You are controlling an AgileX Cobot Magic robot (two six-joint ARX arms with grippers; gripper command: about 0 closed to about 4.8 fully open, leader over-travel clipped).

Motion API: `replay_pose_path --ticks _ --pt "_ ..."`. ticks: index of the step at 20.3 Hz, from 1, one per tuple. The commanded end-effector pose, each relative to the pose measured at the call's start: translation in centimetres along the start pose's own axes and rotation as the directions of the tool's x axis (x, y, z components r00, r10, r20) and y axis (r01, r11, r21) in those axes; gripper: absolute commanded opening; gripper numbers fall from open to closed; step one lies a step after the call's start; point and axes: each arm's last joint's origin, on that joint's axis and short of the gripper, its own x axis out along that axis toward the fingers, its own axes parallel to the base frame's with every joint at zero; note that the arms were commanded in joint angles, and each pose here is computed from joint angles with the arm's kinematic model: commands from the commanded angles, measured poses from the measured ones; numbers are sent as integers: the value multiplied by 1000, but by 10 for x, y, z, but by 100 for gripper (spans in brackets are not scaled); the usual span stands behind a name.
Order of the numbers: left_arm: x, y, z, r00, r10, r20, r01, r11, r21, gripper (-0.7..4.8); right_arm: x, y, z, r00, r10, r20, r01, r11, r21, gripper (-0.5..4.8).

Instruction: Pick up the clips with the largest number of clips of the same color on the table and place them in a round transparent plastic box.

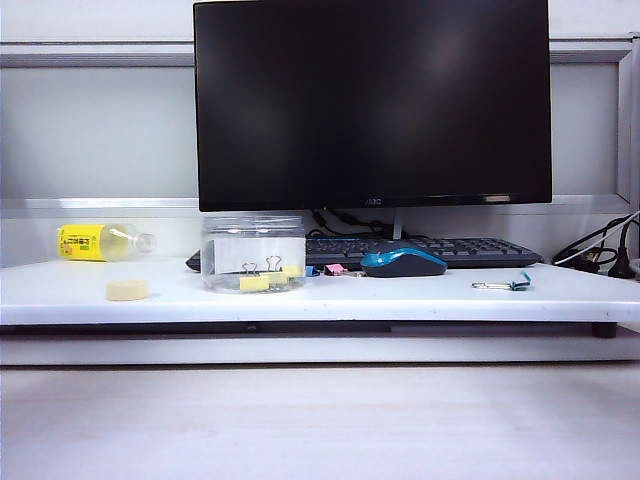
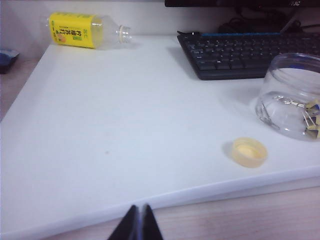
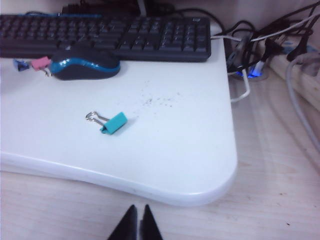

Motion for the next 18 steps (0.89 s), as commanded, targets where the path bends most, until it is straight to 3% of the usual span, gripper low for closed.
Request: replay_pose_path --ticks 1,10,18 --pt "0 0 -3 1000 -6 -20 6 1000 -4 21 0 -5 1 998 -55 6 55 998 10 22" --pt "0 0 -3 1000 -5 -20 5 1000 -3 21 0 -19 1 980 -197 5 197 980 35 22" --pt "0 0 -3 1000 -5 -20 5 1000 -3 21 0 -21 1 977 -213 5 212 976 38 22"
